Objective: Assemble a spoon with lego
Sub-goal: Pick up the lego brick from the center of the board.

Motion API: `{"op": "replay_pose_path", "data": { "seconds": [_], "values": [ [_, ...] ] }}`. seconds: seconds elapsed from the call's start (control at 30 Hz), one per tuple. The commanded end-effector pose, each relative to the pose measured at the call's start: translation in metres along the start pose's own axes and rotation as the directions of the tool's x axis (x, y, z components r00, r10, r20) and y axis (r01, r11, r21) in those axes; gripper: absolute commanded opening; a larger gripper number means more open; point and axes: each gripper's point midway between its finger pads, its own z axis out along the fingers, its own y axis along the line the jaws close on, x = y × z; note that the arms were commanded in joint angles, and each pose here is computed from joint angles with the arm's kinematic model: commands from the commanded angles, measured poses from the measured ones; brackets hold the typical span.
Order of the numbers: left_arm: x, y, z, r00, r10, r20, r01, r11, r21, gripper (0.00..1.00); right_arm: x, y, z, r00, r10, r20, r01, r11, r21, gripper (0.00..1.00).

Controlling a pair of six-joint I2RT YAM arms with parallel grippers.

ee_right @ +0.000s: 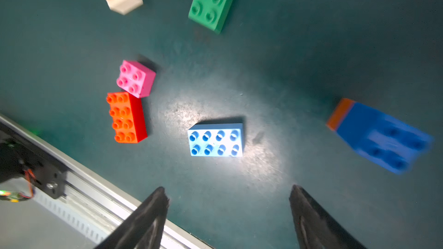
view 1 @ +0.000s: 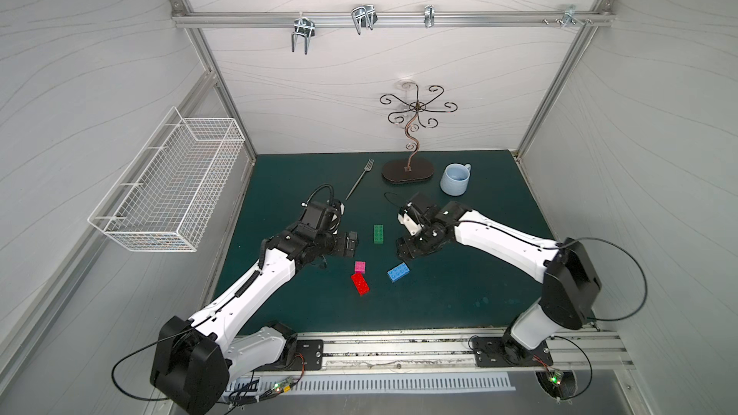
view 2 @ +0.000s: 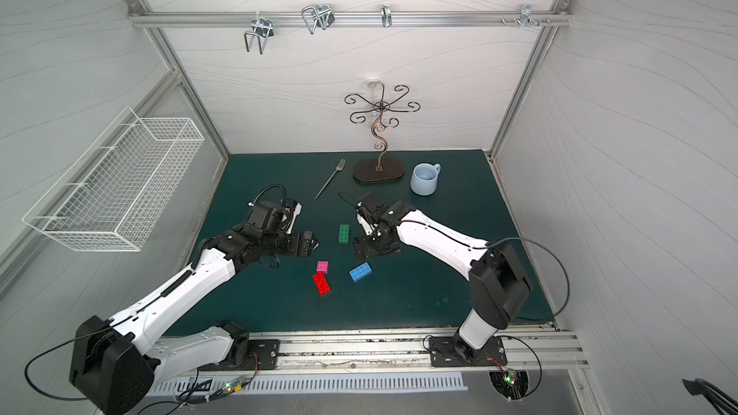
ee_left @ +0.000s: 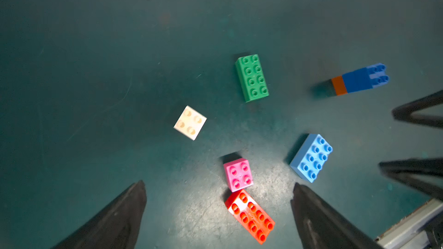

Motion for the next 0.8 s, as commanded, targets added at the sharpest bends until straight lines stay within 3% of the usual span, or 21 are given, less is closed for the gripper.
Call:
{"op": "replay_pose_path", "data": {
  "seconds": [0.0,0.37,0.77],
  "values": [
    [-0.003,0.005,0.001,0.996,-0.081,0.039,0.081,0.997,-0.006,1.00,0.007,0.004,0.019,0.998,-0.001,-0.070,0.003,1.000,0.022,0.82],
    [0.000,0.003,0.005,0.995,-0.097,0.036,0.096,0.995,0.010,1.00,0.012,0.019,0.056,0.986,-0.060,-0.156,0.066,0.997,0.029,0.83],
    [0.001,0.003,0.008,0.995,-0.092,0.027,0.092,0.996,0.012,1.00,0.020,0.016,0.074,0.973,-0.077,-0.218,0.098,0.992,0.083,0.79]
  ]
}}
